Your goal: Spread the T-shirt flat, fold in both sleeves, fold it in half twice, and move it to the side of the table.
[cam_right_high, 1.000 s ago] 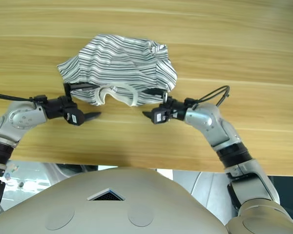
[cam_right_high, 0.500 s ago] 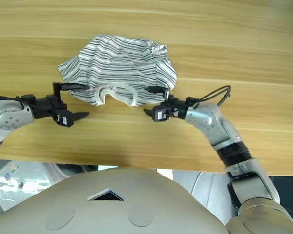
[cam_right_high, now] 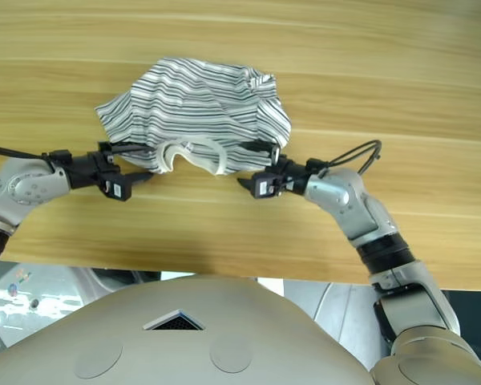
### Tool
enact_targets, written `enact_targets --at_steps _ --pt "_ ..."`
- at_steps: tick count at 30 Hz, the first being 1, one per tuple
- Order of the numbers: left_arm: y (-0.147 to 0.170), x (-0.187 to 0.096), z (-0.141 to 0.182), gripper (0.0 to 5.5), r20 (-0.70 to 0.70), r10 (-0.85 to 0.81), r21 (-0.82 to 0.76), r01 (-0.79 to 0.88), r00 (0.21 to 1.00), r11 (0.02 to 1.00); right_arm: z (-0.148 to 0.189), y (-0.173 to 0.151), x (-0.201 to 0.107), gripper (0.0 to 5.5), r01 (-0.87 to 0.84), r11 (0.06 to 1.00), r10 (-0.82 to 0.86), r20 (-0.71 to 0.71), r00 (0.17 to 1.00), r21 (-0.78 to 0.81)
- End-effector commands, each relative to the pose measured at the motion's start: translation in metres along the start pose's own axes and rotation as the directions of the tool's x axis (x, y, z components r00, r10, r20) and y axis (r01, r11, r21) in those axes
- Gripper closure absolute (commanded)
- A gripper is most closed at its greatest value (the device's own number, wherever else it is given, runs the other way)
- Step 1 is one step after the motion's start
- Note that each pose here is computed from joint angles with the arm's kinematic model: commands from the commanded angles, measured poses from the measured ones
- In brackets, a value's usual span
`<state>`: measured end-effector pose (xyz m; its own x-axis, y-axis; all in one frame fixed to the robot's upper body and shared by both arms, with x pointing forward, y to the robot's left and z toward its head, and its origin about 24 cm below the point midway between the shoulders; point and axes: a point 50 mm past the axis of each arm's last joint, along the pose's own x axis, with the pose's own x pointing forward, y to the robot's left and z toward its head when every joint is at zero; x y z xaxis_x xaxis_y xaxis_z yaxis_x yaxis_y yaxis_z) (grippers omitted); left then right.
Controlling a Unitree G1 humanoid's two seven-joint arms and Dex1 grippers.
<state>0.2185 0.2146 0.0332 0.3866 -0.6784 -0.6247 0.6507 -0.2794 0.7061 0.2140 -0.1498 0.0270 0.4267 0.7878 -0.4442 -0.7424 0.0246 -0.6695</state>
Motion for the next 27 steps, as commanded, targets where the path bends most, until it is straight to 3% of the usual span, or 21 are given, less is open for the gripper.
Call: enact_targets --at_steps 1,6,15,27 --pt "-0.043 0.003 -0.009 3.04 -0.081 -0.211 -0.045 0.208 0.974 0.977 -0.008 0.010 -0.002 1.33 -0.059 0.998 0.060 -0.068 0.996 0.012" --pt "-0.044 0.002 -0.017 4.00 -0.122 -0.218 -0.033 0.216 0.968 0.976 -0.007 0.009 -0.001 1.33 -0.054 0.998 0.055 -0.064 0.996 0.015" --pt "-0.047 0.005 -0.016 5.49 -0.113 -0.205 -0.025 0.204 0.972 0.979 -0.007 0.007 -0.001 2.96 -0.053 0.998 0.054 -0.063 0.997 0.021" --pt "-0.047 0.006 -0.015 5.50 -0.106 -0.190 -0.020 0.189 0.976 0.982 -0.022 0.010 0.000 5.02 -0.047 0.997 0.054 -0.112 0.992 0.063"
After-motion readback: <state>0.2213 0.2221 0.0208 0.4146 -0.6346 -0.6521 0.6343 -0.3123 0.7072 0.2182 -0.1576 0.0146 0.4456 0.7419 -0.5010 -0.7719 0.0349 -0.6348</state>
